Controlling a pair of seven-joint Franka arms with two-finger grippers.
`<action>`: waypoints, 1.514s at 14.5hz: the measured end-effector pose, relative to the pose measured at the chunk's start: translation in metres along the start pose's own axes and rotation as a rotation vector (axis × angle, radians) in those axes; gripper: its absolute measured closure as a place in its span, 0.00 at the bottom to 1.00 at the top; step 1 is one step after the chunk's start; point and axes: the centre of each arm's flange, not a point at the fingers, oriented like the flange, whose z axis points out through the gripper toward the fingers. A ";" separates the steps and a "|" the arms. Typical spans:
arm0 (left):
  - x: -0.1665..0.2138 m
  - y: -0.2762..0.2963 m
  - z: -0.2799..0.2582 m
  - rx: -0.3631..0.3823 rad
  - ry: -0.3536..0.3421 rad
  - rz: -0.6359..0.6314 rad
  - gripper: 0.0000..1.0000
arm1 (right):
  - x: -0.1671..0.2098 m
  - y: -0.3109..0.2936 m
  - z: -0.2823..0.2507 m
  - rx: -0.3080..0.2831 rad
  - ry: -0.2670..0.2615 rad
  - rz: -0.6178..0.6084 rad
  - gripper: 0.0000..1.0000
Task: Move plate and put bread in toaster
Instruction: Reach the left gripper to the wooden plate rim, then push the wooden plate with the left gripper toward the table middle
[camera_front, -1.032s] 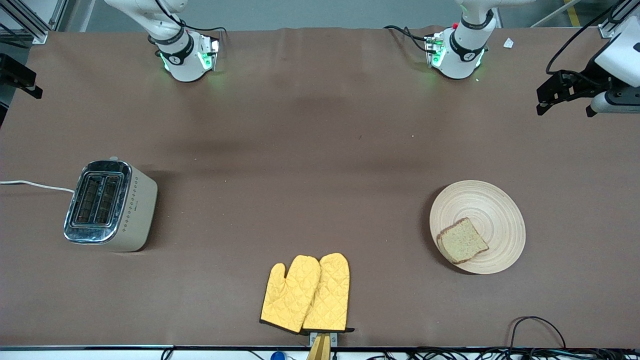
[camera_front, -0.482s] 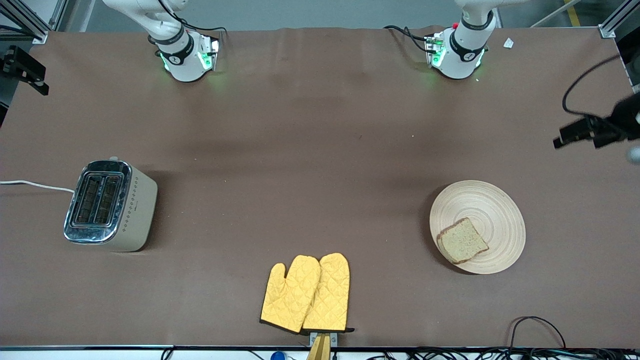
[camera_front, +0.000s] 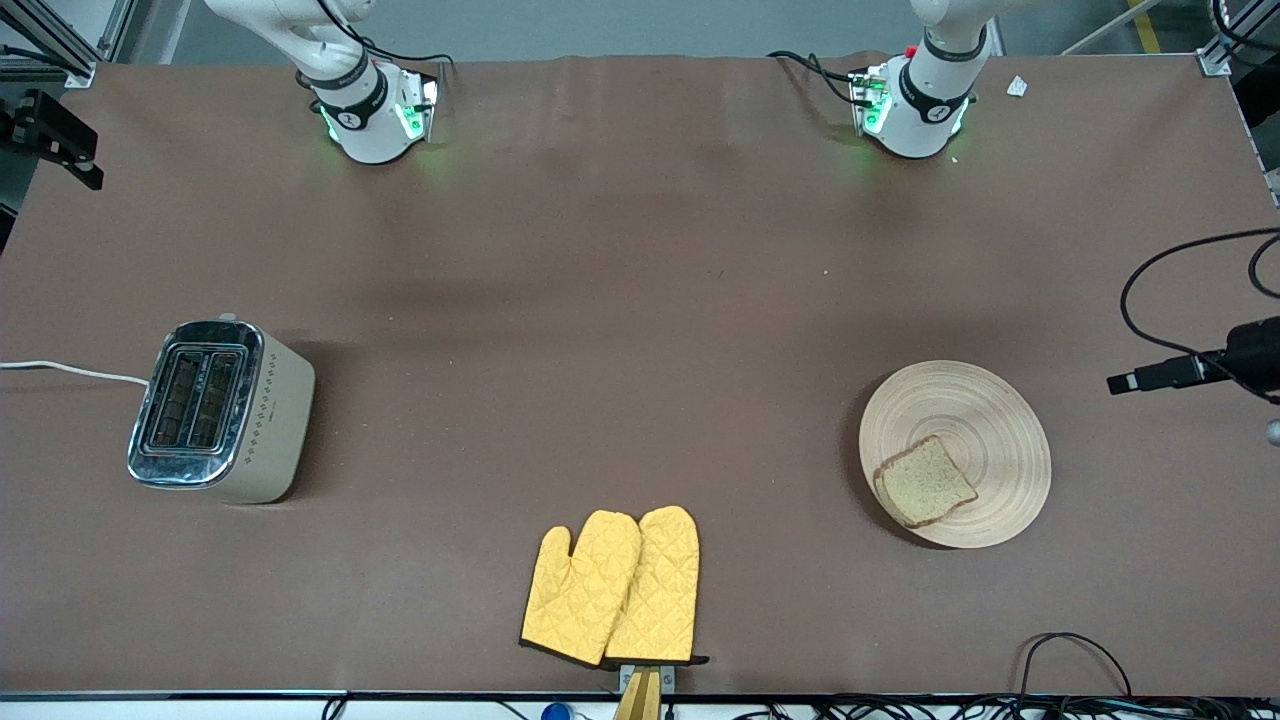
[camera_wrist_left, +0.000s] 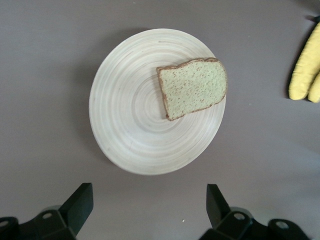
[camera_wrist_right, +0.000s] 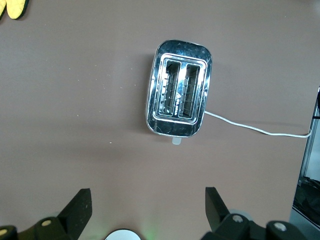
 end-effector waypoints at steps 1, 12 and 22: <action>0.009 -0.025 0.016 -0.044 0.011 0.027 0.01 | 0.000 0.000 0.000 0.000 0.000 0.000 0.00; 0.036 -0.178 0.181 -0.450 0.105 0.126 0.34 | 0.000 -0.004 0.000 0.001 -0.009 -0.009 0.00; 0.036 -0.184 0.205 -0.493 0.121 0.166 0.71 | -0.001 -0.005 0.001 0.002 -0.014 -0.009 0.00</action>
